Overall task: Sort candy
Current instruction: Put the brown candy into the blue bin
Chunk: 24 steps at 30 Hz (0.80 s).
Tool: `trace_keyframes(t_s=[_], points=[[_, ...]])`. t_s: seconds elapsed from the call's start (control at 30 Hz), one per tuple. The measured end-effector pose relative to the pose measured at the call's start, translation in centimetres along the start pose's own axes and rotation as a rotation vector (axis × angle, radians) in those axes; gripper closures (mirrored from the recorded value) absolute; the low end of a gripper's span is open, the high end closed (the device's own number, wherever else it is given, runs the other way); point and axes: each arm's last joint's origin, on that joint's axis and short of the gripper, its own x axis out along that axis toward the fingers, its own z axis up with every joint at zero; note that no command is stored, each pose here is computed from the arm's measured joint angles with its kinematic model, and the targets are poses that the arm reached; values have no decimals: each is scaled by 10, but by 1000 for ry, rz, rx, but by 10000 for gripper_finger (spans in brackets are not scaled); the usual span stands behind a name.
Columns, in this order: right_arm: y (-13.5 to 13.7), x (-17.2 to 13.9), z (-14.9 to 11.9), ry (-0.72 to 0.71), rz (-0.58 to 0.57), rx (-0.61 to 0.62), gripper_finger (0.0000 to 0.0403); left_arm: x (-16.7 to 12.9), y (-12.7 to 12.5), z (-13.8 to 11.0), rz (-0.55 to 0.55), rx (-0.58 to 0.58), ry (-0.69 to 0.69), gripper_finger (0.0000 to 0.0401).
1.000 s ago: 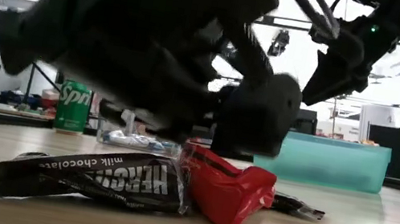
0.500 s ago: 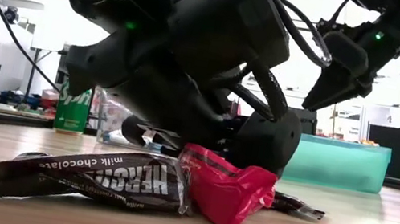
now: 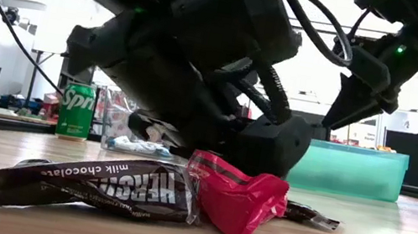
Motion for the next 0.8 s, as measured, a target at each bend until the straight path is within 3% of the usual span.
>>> trace_keyframes(t_s=[0.27,0.53,0.8], points=[[1,0,2,-19,14,11,250,-16,6,5,-14,84,66,390],[2,0,3,-32,23,10,250,-49,13,18,-30,176,88,399],[5,-1,6,-60,50,-42,250,-73,16,27,-9,280,2,400]])
